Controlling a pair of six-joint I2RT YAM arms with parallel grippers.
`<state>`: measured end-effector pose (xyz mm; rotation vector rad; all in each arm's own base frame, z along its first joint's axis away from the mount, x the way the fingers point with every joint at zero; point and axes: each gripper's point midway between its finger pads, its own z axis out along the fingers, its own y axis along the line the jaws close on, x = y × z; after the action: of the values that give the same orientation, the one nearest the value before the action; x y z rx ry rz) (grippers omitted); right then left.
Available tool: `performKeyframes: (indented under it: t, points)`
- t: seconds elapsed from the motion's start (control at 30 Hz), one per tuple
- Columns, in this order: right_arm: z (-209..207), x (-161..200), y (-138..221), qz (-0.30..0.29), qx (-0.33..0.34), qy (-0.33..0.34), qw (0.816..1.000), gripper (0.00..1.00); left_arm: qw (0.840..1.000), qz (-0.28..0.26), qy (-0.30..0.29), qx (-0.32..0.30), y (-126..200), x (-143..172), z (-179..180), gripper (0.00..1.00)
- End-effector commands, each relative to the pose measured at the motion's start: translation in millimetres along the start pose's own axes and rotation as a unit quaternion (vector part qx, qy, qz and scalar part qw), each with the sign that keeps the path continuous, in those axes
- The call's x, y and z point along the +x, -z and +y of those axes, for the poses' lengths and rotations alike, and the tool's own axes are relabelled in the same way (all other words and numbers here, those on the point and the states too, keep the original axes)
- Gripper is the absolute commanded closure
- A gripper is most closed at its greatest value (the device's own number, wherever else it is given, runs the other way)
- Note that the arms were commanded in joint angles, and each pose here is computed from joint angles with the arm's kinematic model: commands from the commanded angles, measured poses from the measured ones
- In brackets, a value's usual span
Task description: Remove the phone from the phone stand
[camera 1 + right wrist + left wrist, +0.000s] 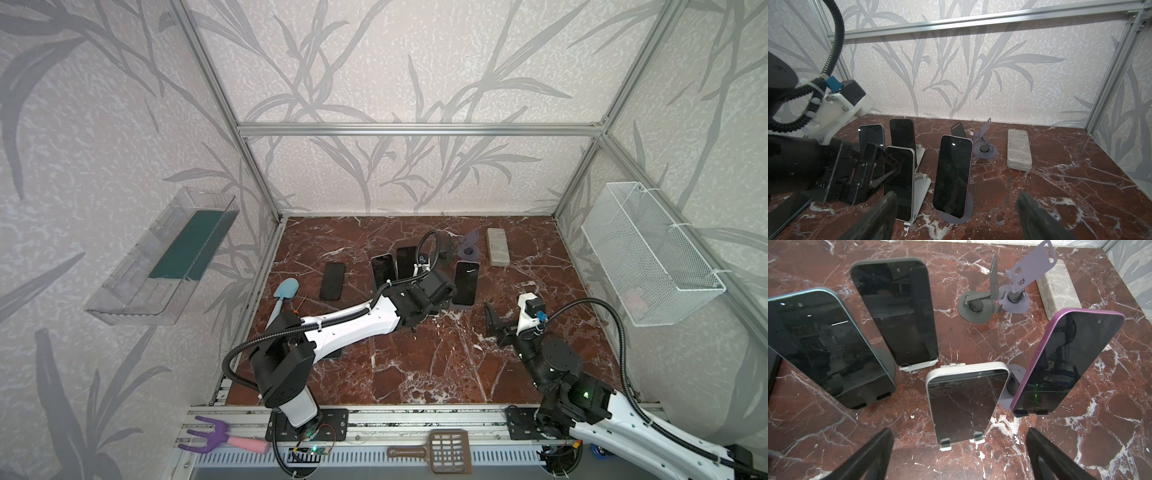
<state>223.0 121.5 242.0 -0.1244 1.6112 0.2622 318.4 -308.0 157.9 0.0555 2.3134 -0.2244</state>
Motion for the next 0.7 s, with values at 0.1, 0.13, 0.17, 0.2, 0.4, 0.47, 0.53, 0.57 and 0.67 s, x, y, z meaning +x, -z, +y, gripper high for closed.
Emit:
performKeyframes:
  t: [0.1, 0.13, 0.17, 0.2, 0.4, 0.47, 0.53, 0.57, 0.67]
  points:
    - [-2, -3, -1, -0.008, 0.008, -0.003, 1.0, 0.11, 1.0, 0.018, -0.008, -0.005, -14, 6, -7, 0.01]
    - [-3, -2, -1, -0.007, 0.009, -0.001, 1.0, 0.1, 1.0, 0.018, -0.012, -0.006, -16, 8, -7, 0.01]
    - [-3, -2, -1, -0.006, 0.01, 0.0, 1.0, 0.1, 1.0, 0.017, -0.014, -0.008, -17, 8, -6, 0.01]
    - [-3, -2, -1, -0.006, 0.009, 0.001, 1.0, 0.1, 1.0, 0.017, -0.015, -0.011, -19, 9, -5, 0.01]
    - [-2, -1, -2, -0.005, 0.008, 0.003, 1.0, 0.1, 0.999, 0.015, -0.026, -0.027, -28, 14, -2, 0.01]
    - [-1, 0, -2, -0.003, 0.006, 0.003, 1.0, 0.1, 0.999, 0.018, -0.036, -0.027, -32, 16, -4, 0.01]
    - [0, 0, -3, -0.002, 0.006, 0.005, 1.0, 0.1, 0.998, 0.017, -0.05, -0.028, -35, 16, -5, 0.01]
    - [0, 1, -3, -0.002, 0.006, 0.005, 1.0, 0.1, 0.998, 0.016, -0.055, -0.03, -37, 16, -5, 0.02]
    - [1, 1, -4, -0.001, 0.005, 0.007, 1.0, 0.1, 0.997, 0.012, -0.063, -0.034, -41, 15, -6, 0.04]
